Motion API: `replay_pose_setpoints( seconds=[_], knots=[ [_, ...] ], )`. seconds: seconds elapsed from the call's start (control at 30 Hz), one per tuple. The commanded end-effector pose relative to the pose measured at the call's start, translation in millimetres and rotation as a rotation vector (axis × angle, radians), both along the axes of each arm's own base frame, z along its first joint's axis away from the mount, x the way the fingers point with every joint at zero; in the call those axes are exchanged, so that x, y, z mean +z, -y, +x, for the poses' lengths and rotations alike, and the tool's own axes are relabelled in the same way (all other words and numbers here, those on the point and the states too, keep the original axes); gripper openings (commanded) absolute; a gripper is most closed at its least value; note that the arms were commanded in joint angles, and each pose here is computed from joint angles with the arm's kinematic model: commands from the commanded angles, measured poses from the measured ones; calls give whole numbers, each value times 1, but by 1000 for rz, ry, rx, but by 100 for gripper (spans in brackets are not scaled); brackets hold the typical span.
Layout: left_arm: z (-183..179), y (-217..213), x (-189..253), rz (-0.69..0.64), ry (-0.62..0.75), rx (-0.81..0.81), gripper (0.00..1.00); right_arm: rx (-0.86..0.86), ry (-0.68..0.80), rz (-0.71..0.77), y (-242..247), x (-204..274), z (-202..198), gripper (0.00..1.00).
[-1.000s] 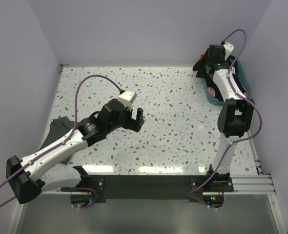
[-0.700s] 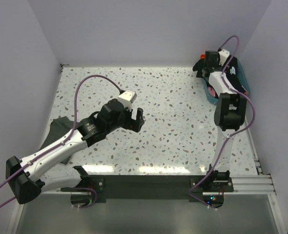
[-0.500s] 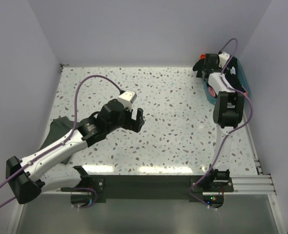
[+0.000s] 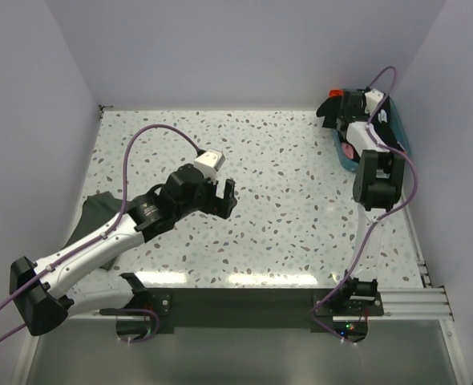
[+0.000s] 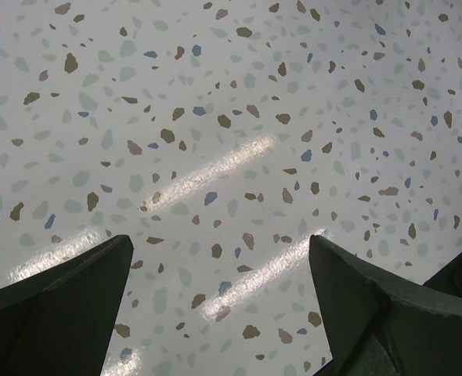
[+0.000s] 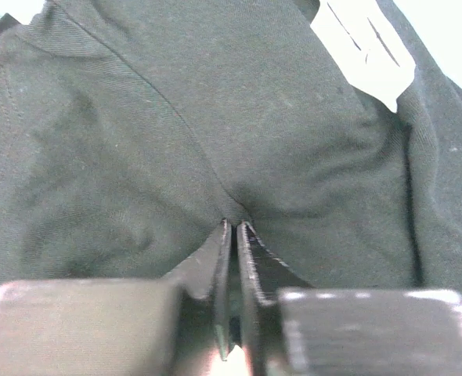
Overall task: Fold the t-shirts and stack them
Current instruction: Grab the tshirt from the pile
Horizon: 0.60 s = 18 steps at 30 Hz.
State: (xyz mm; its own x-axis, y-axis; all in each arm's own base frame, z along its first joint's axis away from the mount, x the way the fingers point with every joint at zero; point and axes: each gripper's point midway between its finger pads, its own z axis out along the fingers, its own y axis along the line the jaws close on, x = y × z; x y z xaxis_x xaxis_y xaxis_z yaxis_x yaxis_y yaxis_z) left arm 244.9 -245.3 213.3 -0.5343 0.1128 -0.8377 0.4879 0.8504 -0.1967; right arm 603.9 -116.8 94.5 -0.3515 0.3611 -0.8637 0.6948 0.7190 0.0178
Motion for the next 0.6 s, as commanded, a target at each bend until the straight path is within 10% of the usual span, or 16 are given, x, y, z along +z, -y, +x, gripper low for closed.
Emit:
replay_pose_setpoints(
  seconds=[0.0, 0.57],
  knots=[
    [3, 0, 7, -13, 27, -1, 100, -38, 130, -24, 9, 46, -1, 3],
    [2, 4, 10, -29, 28, -19, 100, -43, 418, -16, 1, 129, -76, 0]
  ],
)
